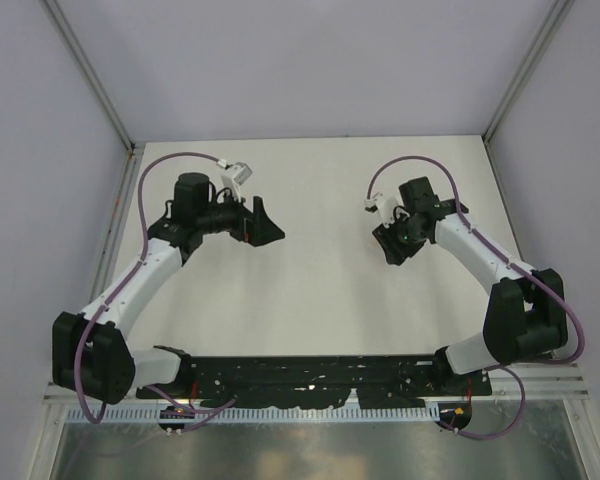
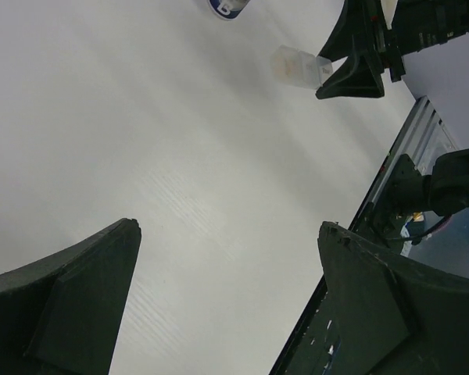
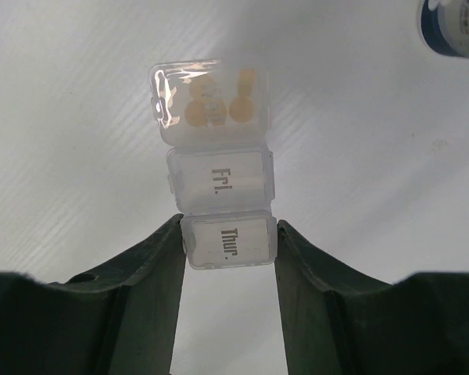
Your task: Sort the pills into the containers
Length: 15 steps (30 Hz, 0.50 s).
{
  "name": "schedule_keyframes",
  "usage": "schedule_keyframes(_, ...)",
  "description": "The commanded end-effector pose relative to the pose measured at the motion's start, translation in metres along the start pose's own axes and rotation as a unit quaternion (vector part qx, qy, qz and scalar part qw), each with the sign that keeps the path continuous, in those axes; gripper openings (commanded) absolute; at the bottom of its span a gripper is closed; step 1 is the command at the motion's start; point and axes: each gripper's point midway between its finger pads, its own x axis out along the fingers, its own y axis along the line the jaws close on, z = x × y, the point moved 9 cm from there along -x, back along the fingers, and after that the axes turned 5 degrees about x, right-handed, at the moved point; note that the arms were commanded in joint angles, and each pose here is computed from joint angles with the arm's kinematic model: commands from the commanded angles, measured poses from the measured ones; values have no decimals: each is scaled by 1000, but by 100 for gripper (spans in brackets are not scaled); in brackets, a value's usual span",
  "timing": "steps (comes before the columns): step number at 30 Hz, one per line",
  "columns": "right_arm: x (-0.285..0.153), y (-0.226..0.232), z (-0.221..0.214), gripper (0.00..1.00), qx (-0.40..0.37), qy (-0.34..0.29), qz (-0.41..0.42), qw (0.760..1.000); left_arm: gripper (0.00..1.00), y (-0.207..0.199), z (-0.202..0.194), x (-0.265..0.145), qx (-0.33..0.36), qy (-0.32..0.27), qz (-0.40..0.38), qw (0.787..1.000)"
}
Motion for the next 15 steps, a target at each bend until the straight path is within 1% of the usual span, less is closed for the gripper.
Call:
schedule_keyframes(1,3,-30,-11,20,15,-13,-33,999,99,-4,2,-14,56,-19,19,998)
schedule_keyframes(6,15,-55,-29,20,46,6,-46,998,100,-5,-3,-18,69,-20,29,997)
schedule_keyframes(11,27,-82,-44,21,79,29,-51,995,100,-2,-5,-16,61,-13,35,997)
schedule_keyframes(12,25,-94,-50,21,97,27,-60,993,100,-1,-6,-16,58,-12,35,998)
schedule_keyframes(15,30,-106,-55,22,111,28,-62,991,100,-1,-7,-14,52,-9,30,998)
